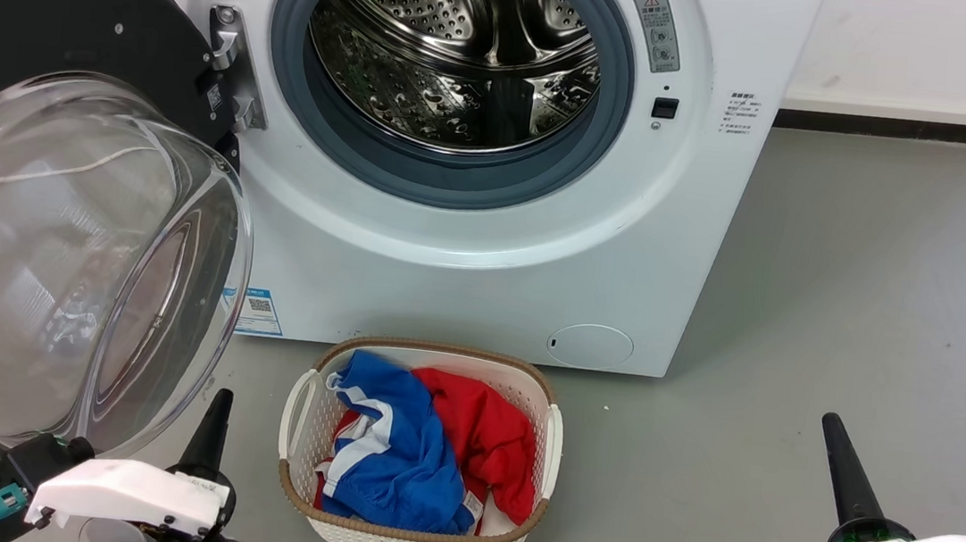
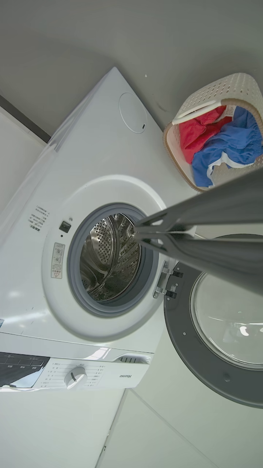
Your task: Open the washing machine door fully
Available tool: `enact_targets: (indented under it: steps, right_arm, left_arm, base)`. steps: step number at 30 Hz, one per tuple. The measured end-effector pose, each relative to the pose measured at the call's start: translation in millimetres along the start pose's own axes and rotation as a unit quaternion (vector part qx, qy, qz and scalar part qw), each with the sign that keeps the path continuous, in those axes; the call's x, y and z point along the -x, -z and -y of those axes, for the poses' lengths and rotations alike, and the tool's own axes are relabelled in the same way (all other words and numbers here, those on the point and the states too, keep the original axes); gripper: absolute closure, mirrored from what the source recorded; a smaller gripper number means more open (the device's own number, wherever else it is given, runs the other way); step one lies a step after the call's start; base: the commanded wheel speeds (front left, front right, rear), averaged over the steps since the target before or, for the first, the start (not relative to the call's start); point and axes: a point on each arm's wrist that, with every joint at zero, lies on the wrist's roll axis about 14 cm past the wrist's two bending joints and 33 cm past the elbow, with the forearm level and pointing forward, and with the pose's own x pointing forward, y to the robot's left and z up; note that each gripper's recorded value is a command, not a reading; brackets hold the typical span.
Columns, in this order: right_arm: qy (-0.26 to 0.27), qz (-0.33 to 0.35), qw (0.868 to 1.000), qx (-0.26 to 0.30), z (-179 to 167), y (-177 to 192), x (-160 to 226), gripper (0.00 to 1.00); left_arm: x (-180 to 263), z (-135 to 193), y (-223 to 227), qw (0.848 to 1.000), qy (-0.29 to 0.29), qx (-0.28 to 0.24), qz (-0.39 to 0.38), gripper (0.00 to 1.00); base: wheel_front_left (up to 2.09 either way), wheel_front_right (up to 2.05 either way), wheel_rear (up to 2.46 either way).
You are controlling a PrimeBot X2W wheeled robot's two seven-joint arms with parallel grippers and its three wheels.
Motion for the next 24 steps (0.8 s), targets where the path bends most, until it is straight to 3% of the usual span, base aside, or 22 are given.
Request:
enact_targets:
  steps: [24]
  right_arm:
    - [0.006, 0.015, 0.992, -0.128, 6, -7, -8, 1.00]
  left_arm:
    - [-6, 11, -7, 0.991, 0.032, 0.130, 0.007, 1.00]
  base:
    - [0.00, 0.00, 0.00]
